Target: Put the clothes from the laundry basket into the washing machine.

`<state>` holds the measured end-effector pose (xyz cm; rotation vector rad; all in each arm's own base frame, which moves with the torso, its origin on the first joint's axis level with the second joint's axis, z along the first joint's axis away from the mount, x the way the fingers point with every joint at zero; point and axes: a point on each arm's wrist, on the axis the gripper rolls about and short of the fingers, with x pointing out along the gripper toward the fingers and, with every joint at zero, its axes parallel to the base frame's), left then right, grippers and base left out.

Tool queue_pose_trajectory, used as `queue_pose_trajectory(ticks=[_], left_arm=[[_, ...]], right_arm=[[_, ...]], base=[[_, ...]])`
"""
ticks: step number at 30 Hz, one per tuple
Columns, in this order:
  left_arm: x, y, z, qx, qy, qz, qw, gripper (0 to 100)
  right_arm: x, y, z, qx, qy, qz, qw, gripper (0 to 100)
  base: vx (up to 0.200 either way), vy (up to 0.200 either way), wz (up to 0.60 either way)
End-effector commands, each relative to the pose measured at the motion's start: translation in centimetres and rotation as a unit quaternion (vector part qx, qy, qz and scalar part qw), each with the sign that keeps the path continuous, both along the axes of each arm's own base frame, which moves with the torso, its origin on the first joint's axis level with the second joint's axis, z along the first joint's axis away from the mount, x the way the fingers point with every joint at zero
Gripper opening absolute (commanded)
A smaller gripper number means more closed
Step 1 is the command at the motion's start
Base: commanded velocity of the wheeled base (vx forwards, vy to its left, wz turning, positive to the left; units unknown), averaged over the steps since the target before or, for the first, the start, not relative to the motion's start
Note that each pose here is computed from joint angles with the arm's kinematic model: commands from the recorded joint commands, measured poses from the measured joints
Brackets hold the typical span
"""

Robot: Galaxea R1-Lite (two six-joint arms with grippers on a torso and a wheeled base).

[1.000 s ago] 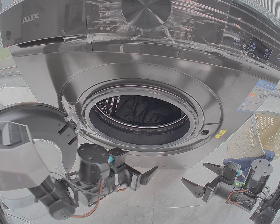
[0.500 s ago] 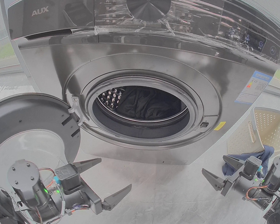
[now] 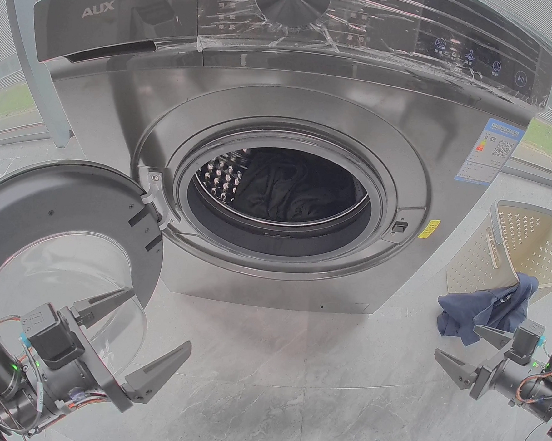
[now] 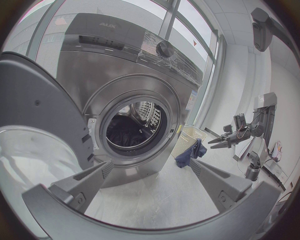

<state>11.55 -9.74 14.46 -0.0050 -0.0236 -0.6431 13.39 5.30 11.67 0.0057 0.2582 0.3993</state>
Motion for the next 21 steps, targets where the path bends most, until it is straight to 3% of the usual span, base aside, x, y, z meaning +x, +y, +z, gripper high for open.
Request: queue_pose_trajectory(ticks=[1,7,9,15,21], left_arm=[[-2.8,3.2,1.0,-0.019,-0.024,0.024,0.9993,100],[-4.6,5.2,0.5,-0.014,-0.005,0.054,0.9985,100],[-4.6,5.2,0.5,-0.014,-0.005,0.054,0.9985,100],[-7.8,7.8,-0.3,-0.041,-0.003,0.090,0.9951,100],[-9.9,9.0,-1.5,-0.048,-0.013,0.115,0.9921,100]], right_arm=[[-4.8,-2.0,1.5,0.017,-0.054,-0.016,0.9983,100],[-8.4,-3.5,1.2,0.019,-0.079,-0.045,0.9957,100],[-8.4,-3.5,1.2,0.019,-0.079,-0.045,0.9957,100],[-11.0,-4.7,0.4,0.026,-0.107,-0.083,0.9905,100],[-12.2,-5.1,-0.1,0.033,-0.121,-0.092,0.9878,100]], base=[[-0.200,0.000,0.00],[0.000,0.000,0.00],[-0.200,0.000,0.00],[-0.033,0.000,0.00],[-0.100,0.000,0.00]])
